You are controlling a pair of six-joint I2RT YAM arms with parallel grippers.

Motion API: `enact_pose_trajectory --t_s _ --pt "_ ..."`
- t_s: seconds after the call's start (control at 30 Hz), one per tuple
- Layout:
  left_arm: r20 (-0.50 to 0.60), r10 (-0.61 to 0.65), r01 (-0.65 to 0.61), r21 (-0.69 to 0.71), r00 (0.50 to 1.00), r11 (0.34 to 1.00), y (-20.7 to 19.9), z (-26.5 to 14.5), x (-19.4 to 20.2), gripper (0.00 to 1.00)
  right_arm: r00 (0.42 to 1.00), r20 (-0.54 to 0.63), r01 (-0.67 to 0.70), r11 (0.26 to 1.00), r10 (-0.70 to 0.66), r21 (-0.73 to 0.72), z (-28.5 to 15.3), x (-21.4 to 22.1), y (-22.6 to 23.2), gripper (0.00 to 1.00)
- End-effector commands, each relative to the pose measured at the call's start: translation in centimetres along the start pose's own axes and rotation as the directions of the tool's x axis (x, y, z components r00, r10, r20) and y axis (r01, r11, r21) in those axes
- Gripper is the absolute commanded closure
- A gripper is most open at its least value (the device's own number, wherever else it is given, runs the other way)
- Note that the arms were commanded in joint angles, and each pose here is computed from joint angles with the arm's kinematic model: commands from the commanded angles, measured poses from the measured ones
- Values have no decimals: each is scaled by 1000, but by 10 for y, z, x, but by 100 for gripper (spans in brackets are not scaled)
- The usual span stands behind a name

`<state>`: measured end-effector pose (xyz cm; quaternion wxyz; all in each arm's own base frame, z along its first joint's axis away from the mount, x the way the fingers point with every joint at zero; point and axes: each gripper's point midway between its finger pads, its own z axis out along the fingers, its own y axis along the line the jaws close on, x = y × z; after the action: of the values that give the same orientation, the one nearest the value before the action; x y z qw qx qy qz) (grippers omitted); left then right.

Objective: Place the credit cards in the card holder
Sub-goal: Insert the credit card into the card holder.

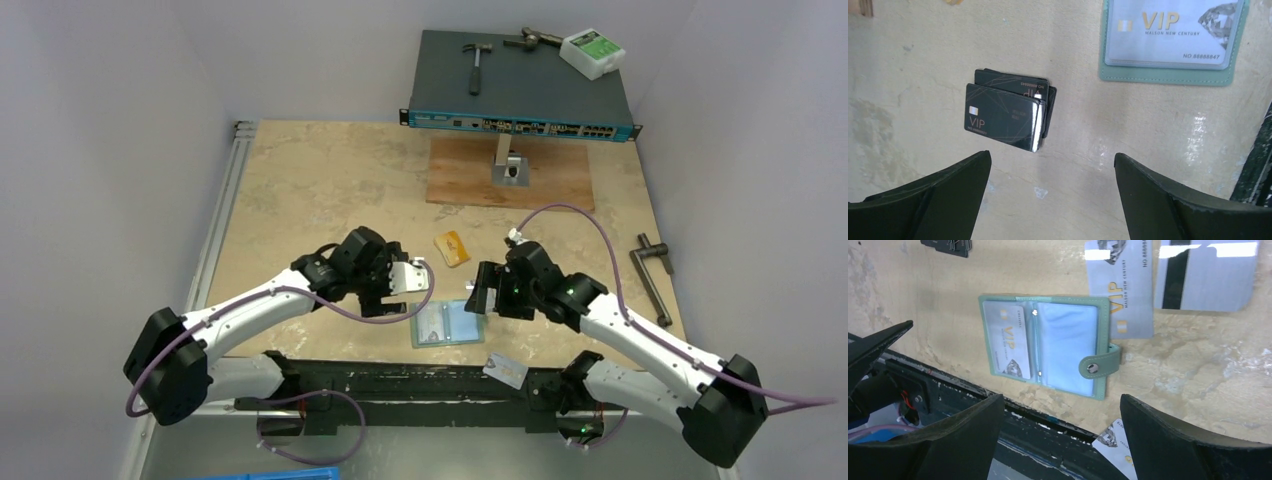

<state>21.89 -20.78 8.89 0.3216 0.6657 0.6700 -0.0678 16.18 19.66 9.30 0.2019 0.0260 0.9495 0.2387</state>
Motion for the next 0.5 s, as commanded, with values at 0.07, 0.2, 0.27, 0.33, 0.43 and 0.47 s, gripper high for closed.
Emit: enact_pose_trajectory --t_s 0.07,0.2,0.27,0.33,0.43,0.47 --pt "41 -192 189 80 980 979 -3 5 -13 3 996 48 -74 997 75 -32 3 6 -17 13" --pt "55 -213 205 119 976 971 -7 13 -17 2 992 15 -124 982 128 -139 21 22 -14 14" --pt "59 -205 196 132 977 972 -8 18 -17 2 990 5 -139 975 142 -173 29 27 -13 15" --pt "59 -186 177 138 981 974 -8 21 -18 2 989 9 -142 969 147 -203 33 28 -12 15" --pt "70 -166 155 136 984 978 -6 22 -20 1 989 32 -135 968 145 -212 37 25 -12 16" --pt "68 -164 154 136 984 979 -6 22 -20 1 989 41 -130 971 141 -202 38 24 -15 16"
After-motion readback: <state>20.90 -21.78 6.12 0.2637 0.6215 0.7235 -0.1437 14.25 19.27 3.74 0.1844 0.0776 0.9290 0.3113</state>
